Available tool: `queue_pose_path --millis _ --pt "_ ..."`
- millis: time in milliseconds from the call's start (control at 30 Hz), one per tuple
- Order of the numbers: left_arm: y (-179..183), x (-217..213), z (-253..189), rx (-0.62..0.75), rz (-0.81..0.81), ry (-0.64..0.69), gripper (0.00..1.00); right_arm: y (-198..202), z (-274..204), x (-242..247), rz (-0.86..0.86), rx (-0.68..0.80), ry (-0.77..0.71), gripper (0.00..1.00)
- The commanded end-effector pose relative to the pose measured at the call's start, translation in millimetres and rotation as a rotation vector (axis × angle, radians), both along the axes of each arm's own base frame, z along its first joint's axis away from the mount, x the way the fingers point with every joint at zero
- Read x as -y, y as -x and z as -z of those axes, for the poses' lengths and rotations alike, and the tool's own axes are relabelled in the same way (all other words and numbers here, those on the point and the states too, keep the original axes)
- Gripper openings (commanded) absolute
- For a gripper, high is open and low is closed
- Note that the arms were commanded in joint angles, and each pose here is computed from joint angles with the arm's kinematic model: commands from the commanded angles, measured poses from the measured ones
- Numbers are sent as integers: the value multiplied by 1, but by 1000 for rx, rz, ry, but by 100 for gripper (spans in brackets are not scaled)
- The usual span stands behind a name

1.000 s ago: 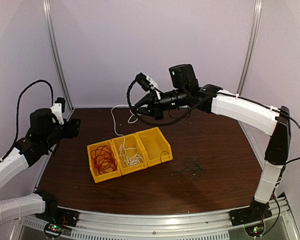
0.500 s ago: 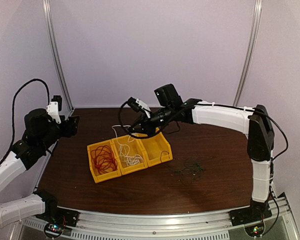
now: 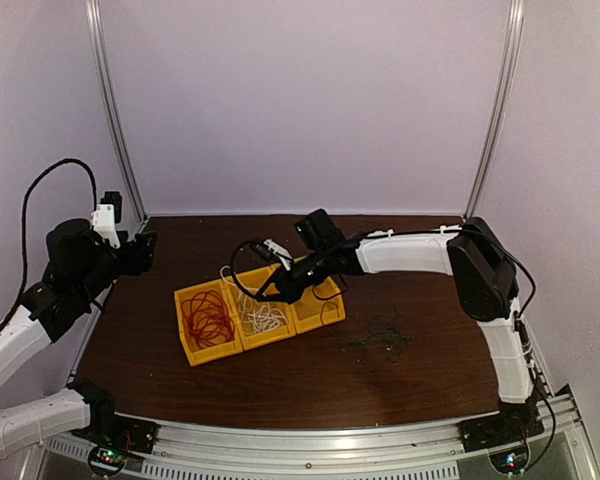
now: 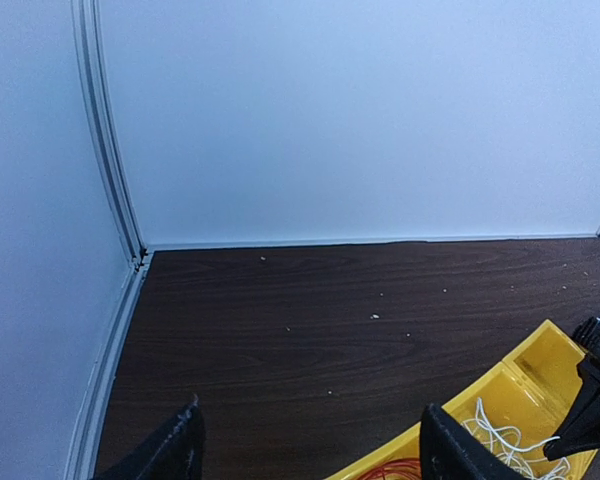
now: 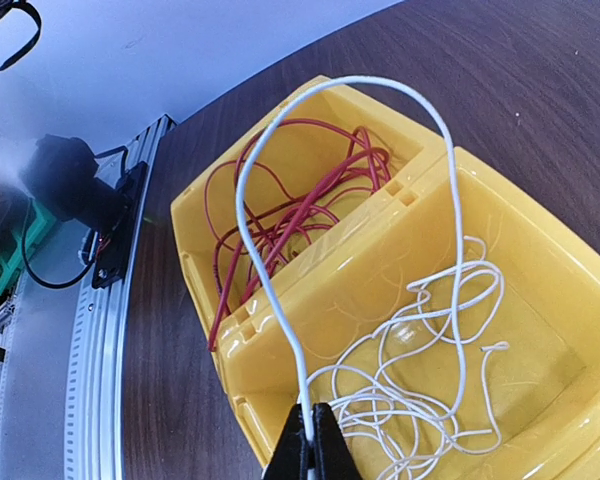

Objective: Untangle the cables
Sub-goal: Place the untangled cable in the bin, then adjust the untangled cable in the bin.

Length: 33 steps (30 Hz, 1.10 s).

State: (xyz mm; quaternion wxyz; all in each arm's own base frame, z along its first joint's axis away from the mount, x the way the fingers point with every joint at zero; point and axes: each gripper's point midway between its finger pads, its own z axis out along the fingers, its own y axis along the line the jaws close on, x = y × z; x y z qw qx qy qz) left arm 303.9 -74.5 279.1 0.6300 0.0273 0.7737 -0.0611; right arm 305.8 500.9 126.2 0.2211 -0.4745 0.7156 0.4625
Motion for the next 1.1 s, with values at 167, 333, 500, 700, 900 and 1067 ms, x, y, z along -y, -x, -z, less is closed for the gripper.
queue_pose_path --millis 167,333,500,700,900,1067 --pt "-2 -1 -4 30 1 -10 75 -6 7 1 91 51 62 0" --pt "-8 30 16 -56 138 68 75 4 -11 6 111 203 129 31" --pt "-17 68 40 -214 277 214 70 18 -25 23 55 291 180 50" --pt "-16 93 55 -306 384 297 64 30 -76 58 49 468 140 59" --pt "-17 121 56 -349 457 288 61 20 -98 118 104 529 153 60" --pt "-32 138 87 -480 428 188 61 9 -95 176 169 466 111 59"
